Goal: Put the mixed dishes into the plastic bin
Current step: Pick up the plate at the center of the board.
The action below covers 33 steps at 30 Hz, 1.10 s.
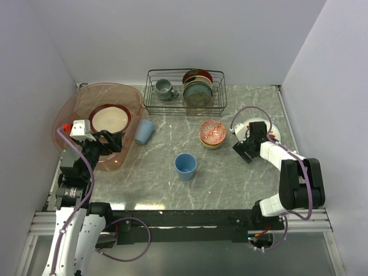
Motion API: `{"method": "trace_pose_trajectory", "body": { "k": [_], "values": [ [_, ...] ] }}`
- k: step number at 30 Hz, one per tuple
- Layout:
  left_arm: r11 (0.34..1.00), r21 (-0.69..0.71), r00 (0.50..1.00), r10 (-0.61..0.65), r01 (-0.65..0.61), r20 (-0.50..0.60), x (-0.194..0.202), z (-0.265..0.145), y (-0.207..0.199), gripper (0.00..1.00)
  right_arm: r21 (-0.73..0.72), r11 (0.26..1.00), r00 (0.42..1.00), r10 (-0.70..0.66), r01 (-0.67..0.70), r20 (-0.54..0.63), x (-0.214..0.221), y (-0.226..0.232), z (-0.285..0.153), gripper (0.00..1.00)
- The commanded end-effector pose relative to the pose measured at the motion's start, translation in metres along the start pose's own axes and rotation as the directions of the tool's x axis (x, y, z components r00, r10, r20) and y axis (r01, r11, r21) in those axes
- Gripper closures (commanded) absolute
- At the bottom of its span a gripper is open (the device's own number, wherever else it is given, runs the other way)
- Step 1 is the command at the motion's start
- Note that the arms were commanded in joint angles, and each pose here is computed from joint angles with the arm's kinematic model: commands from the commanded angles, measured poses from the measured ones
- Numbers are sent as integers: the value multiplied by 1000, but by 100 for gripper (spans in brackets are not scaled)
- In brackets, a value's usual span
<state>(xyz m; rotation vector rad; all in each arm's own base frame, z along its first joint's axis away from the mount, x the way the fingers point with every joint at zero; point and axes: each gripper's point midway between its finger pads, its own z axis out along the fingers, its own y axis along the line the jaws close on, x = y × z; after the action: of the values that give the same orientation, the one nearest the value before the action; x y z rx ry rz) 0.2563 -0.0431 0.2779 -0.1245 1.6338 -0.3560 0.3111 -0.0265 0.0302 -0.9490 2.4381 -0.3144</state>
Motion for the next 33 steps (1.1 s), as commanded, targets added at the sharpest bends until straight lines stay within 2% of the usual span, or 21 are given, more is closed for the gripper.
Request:
{"method": "trace_pose_trajectory", "body": {
  "k": [1, 5, 6, 8, 9, 19, 23, 26, 33],
  "values": [
    [1000, -9, 999, 28, -28, 34, -10, -2, 1, 1, 136, 990, 999, -37, 39, -20, -15, -32, 6, 16],
    [1000, -11, 999, 27, -26, 33, -9, -2, 1, 1, 127, 991, 997, -43, 52, -71, -7, -28, 19, 27],
    [1000, -12, 999, 27, -26, 33, -9, -2, 1, 1, 126, 990, 996, -46, 56, -75, -7, -27, 22, 33],
    [1000, -13, 999, 28, -27, 29, -8, -1, 2, 1, 115, 992, 995, -44, 54, -89, -5, -25, 25, 40],
    [1000, -13, 999, 28, -27, 30, -9, -1, 2, 1, 116, 992, 995, -38, 49, -92, -4, -25, 26, 47],
    [999, -21, 999, 29, -28, 26, -8, 0, 3, 1, 70, 995, 990, -61, 70, -126, -2, -21, 27, 75],
    [999, -20, 999, 29, -28, 27, -8, -1, 3, 1, 32, 998, 986, -54, 59, -156, 4, -13, 29, 94],
    [999, -18, 999, 29, -29, 28, -8, -1, 3, 1, 31, 999, 987, -35, 40, -158, 4, -12, 29, 100],
    [999, -17, 999, 28, -27, 28, -8, -1, 2, 1, 74, 996, 995, -37, 44, -92, -5, -19, 12, 100]
  ]
}}
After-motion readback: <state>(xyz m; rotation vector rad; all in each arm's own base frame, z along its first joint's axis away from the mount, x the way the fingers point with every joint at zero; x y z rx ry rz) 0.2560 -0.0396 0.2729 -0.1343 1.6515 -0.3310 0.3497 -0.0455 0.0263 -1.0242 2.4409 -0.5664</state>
